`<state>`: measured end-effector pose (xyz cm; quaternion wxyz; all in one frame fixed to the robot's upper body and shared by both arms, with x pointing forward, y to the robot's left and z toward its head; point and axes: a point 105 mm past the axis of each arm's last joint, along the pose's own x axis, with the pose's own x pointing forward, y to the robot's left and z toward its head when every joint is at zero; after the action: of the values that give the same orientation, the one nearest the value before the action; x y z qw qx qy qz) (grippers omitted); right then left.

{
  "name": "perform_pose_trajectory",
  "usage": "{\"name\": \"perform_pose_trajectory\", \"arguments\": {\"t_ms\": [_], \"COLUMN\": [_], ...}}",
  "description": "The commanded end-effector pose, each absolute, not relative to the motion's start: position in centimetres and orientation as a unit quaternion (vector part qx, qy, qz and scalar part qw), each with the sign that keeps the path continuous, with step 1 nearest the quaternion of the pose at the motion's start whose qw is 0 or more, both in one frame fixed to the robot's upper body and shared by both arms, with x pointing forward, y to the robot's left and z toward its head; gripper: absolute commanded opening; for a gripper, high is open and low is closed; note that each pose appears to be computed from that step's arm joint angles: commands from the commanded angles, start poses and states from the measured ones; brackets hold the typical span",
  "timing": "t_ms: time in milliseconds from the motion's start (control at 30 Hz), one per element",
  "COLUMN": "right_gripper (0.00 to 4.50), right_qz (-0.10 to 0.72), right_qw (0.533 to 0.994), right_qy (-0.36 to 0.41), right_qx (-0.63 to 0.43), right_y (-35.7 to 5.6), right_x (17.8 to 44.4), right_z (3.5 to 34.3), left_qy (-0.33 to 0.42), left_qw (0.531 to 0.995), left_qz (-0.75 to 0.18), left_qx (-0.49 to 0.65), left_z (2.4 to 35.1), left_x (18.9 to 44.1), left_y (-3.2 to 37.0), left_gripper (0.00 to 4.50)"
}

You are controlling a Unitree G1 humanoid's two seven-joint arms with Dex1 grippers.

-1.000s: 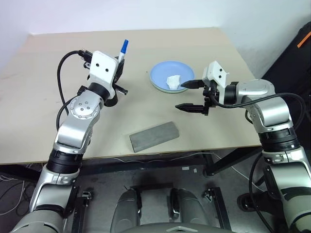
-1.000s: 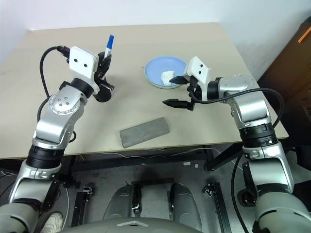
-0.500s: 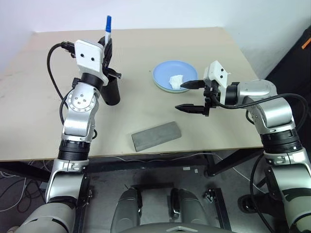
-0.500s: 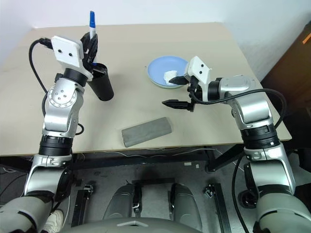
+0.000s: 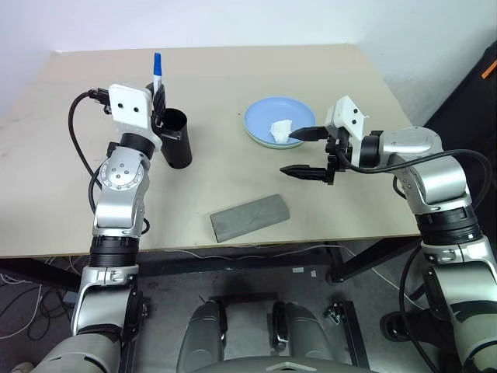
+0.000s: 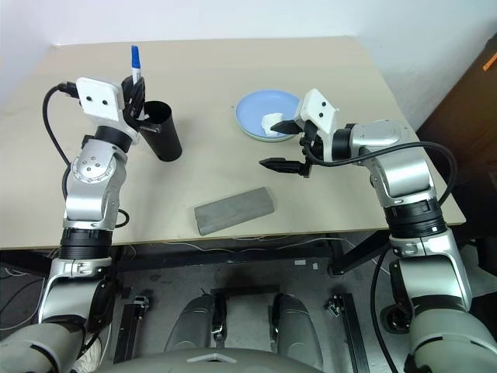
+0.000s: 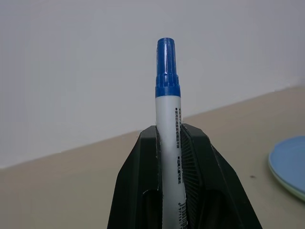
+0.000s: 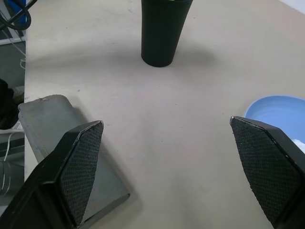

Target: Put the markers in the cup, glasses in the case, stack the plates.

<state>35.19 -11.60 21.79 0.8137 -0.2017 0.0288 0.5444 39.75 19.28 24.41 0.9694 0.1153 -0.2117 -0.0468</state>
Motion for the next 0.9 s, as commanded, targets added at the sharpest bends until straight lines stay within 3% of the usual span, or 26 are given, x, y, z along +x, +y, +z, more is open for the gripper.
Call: {"name": "perform_pose_trajectory", "arguments": {"t_ms": [33, 300, 333, 633, 733, 833, 900], "right_gripper": [4.5, 4.5, 4.5, 4.5, 4.5, 4.5, 4.5], "right_qz": [0.539, 0.537, 0.538, 0.542, 0.55, 0.551, 0.551], "right_qw": [0.814, 0.815, 0.815, 0.814, 0.812, 0.814, 0.817], "right_qy": [0.003, 0.002, 0.002, 0.002, 0.01, -0.01, -0.008], "right_qx": [-0.218, -0.218, -0.218, -0.207, -0.197, -0.183, -0.169], "right_y": [-11.7, -11.7, -11.7, -11.8, -12.0, -12.2, -12.3], "right_x": [35.0, 35.0, 35.0, 34.8, 34.6, 34.4, 34.3], "right_z": [23.2, 23.2, 23.2, 23.4, 22.9, 23.0, 22.8], "left_qy": [-0.233, -0.239, -0.242, -0.222, -0.165, -0.189, -0.172], "left_qw": [0.964, 0.962, 0.961, 0.964, 0.957, 0.932, 0.93], "left_qz": [-0.044, -0.056, -0.059, -0.136, -0.238, -0.306, -0.322], "left_qx": [0.117, 0.118, 0.119, 0.059, 0.024, 0.045, 0.039], "left_z": [25.5, 25.8, 26.0, 26.2, 24.5, 24.8, 24.3], "left_x": [39.4, 38.9, 38.7, 35.4, 32.9, 29.6, 28.8], "left_y": [19.5, 19.3, 19.2, 19.9, 20.7, 21.8, 22.8], "left_gripper": [1.52, 4.34, 4.45, 4.45, 4.45, 4.45, 4.45]}}
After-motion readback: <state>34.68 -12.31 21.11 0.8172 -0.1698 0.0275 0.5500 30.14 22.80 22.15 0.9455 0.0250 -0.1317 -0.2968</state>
